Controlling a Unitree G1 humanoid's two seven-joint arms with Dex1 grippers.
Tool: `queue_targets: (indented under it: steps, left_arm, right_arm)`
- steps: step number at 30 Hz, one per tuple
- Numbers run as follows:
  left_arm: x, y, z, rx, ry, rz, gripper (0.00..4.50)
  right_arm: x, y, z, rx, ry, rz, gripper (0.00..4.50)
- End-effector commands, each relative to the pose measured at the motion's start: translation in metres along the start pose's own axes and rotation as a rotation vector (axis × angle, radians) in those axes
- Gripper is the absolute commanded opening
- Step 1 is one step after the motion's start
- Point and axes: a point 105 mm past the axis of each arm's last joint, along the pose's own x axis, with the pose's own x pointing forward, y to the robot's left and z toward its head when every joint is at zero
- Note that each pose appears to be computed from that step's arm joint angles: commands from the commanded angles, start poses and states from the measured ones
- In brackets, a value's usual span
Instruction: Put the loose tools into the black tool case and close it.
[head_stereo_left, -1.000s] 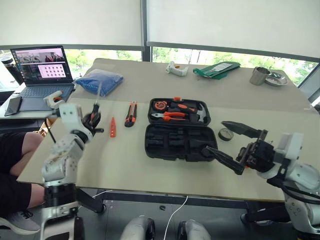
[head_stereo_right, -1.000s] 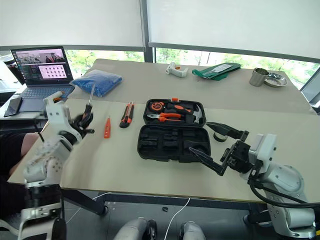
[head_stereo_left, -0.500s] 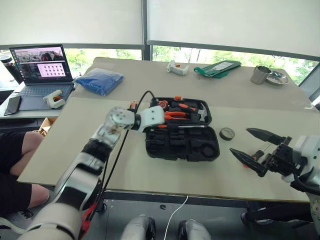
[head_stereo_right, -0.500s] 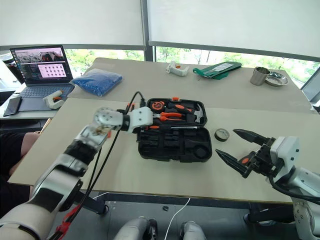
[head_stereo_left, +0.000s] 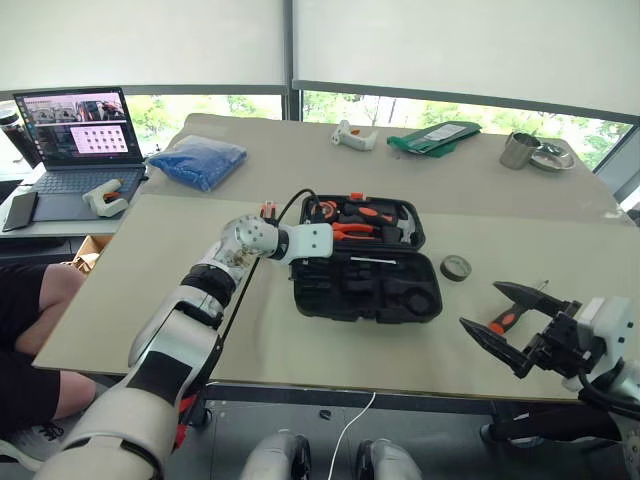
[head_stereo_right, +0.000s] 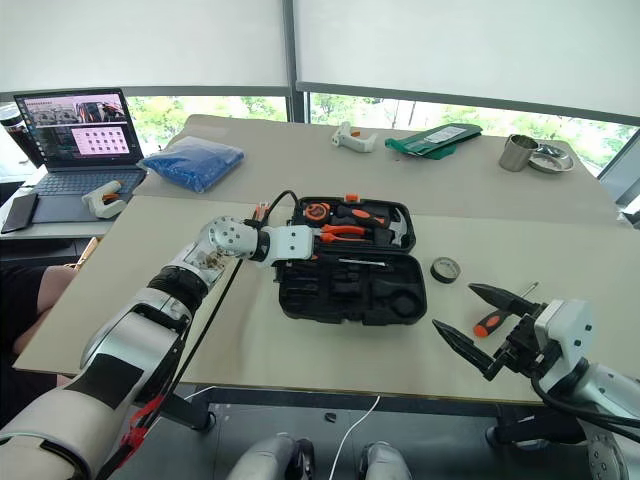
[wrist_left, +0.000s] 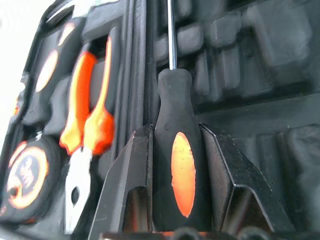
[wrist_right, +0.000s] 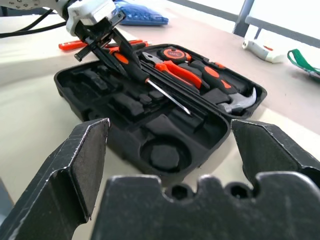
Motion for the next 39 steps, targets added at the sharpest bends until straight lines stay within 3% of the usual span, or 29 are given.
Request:
queue_targets:
  steps: [1,7,9,13,15,19,20,21,24,28,35,39]
  left_arm:
    - [-0.002,0.005,0.001,0.032,0.016,0.005,0.90]
    - [0.000,0.003,0.007,0.028,-0.029,-0.009,0.90]
    - [0.000,0.007,0.015,0.026,-0.082,0.026,1.91]
    - [-0.009,0.026,0.045,-0.007,-0.292,0.178,3.27]
    - [-0.011,0.026,0.049,-0.044,-0.346,0.172,3.27]
    - [-0.007,0.024,0.044,-0.242,-0.400,0.171,3.27]
    - [-0.005,0.024,0.042,-0.287,-0.401,0.173,2.74]
    - [0.000,0.020,0.037,-0.330,-0.377,0.174,2.53]
    - [0.011,0.016,0.025,-0.461,-0.337,0.221,1.36]
    - [0.027,0.000,0.023,-0.509,-0.299,0.183,0.08]
    - [0.050,-0.029,0.003,-0.559,-0.091,0.100,0.08]
    - [0.061,-0.041,0.005,-0.630,-0.054,0.043,0.08]
  right_arm:
    - [-0.001,0.000,0.013,-0.047,-0.050,-0.005,4.50]
    - [-0.001,0.001,0.012,-0.041,-0.056,0.002,4.50]
    - [-0.001,0.002,0.012,-0.035,-0.064,0.006,4.50]
    - [0.000,-0.003,0.024,0.065,-0.168,-0.044,4.50]
    - [-0.001,-0.011,0.030,0.134,-0.225,-0.096,4.50]
    - [-0.002,-0.012,0.029,0.151,-0.208,-0.096,4.50]
    - [-0.003,-0.011,0.028,0.151,-0.201,-0.094,4.50]
    - [-0.003,-0.011,0.028,0.150,-0.198,-0.094,4.50]
    - [-0.003,-0.011,0.026,0.146,-0.192,-0.101,4.50]
    - [-0.005,-0.009,0.024,0.146,-0.182,-0.109,4.50]
    - [-0.009,-0.007,0.018,0.158,-0.168,-0.127,4.50]
    - [-0.007,-0.003,0.013,0.186,-0.168,-0.133,4.50]
